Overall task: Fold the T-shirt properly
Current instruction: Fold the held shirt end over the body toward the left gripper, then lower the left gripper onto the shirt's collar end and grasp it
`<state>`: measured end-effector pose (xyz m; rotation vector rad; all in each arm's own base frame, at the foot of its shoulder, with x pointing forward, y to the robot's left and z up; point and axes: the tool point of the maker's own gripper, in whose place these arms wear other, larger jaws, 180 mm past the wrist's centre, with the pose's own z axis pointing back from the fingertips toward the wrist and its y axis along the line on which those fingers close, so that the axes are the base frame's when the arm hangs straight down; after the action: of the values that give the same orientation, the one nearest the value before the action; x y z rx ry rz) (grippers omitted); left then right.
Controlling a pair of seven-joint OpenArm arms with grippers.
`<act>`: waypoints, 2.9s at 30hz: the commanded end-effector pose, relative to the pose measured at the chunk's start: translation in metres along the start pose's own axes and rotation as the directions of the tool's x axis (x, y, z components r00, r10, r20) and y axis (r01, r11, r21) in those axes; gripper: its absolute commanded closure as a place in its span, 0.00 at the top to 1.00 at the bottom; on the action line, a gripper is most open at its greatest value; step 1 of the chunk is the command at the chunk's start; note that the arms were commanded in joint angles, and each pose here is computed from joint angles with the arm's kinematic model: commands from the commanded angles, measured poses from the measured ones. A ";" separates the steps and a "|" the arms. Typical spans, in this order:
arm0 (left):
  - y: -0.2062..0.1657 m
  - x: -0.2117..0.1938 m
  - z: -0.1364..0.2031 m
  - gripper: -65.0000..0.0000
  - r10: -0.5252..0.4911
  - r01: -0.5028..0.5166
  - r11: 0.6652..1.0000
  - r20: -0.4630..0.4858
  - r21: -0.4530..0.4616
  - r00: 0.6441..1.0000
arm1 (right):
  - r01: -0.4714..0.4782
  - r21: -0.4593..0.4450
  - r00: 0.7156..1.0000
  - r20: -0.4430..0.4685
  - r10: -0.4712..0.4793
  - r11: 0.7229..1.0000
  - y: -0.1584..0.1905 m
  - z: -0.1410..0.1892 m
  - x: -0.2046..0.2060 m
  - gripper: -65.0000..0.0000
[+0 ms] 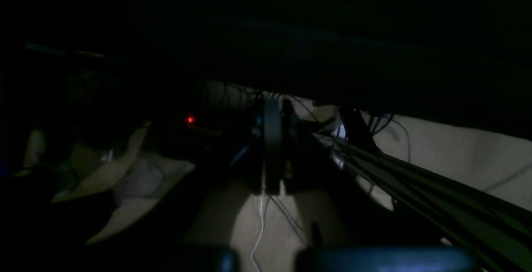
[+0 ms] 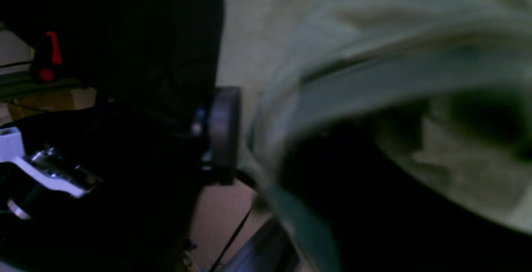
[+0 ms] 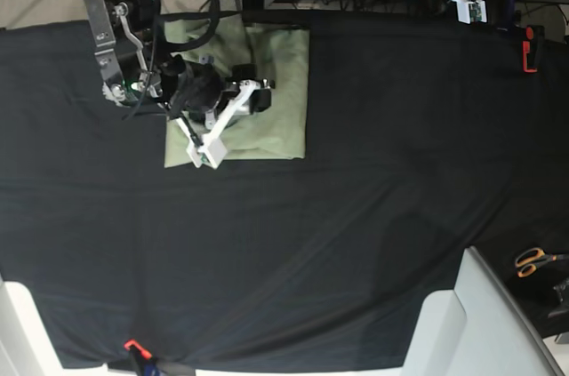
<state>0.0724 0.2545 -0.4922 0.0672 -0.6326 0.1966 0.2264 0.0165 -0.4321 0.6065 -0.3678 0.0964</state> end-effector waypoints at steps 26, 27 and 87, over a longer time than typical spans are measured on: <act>0.005 0.004 0.004 0.00 -0.008 0.008 1.000 0.019 0.008 1.000 | -0.229 0.128 0.968 -0.072 0.240 0.965 0.077 0.002 0.043 0.35; 0.005 0.005 0.004 0.00 -0.009 0.009 1.000 0.021 0.007 1.000 | -0.241 0.108 0.966 -0.074 0.249 0.965 0.068 0.007 0.043 0.33; -0.186 0.110 -0.018 1.00 0.232 -0.185 0.777 0.001 -0.602 0.973 | -0.159 -0.175 0.982 0.076 0.174 0.972 -0.057 0.091 -0.013 0.00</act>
<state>0.1977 0.0882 -0.4518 -0.6153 -0.7092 0.2004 0.1918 -0.0805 -0.4055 0.4091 -0.4784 0.1899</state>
